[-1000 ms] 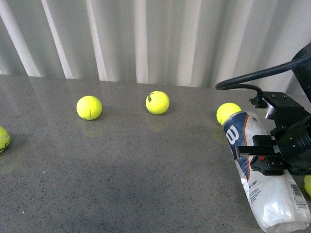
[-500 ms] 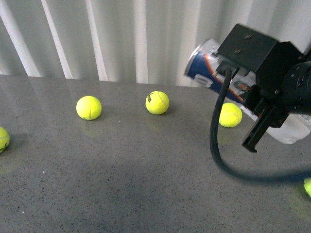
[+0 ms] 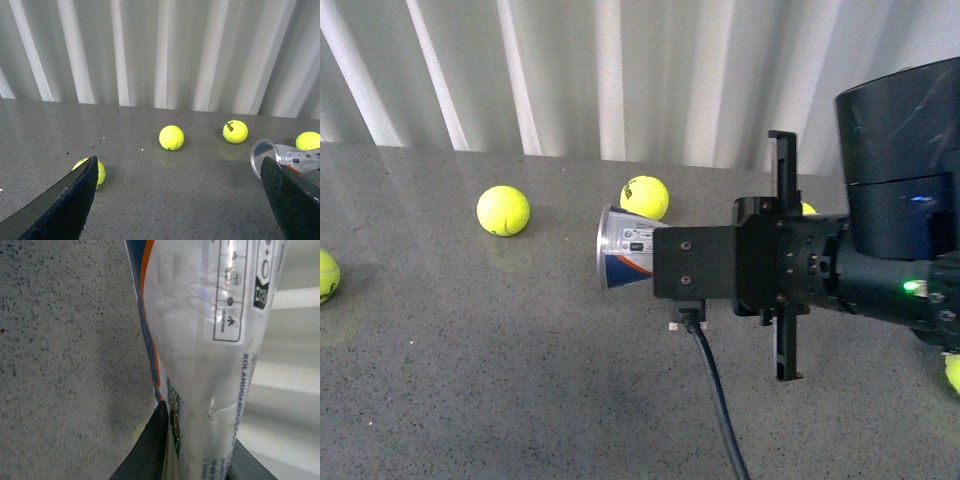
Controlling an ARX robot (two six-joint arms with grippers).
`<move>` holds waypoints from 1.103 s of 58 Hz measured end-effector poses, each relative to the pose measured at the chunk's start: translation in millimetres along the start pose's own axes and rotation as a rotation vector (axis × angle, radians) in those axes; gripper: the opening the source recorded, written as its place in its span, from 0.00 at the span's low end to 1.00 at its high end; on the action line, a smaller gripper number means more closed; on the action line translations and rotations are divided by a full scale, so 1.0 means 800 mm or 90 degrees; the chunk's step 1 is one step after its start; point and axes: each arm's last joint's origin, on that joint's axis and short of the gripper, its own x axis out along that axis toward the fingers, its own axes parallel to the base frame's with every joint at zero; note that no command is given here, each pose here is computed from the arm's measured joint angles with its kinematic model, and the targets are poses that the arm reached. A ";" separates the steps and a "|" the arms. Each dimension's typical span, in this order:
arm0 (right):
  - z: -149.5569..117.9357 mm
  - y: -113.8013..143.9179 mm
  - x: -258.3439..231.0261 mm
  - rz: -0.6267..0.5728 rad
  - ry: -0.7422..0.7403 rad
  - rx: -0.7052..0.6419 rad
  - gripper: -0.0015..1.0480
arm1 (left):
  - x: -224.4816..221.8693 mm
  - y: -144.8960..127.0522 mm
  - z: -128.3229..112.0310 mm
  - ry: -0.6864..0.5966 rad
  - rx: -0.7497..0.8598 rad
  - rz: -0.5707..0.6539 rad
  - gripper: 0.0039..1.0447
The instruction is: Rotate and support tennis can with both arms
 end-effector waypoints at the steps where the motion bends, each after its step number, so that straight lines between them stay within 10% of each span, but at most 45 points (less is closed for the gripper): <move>1: 0.001 0.001 0.005 0.003 -0.002 0.000 0.12 | 0.000 0.000 0.000 0.000 0.000 0.000 0.94; 64: 0.050 0.020 0.119 0.051 0.020 0.098 0.11 | 0.000 0.000 0.000 0.000 0.000 0.000 0.94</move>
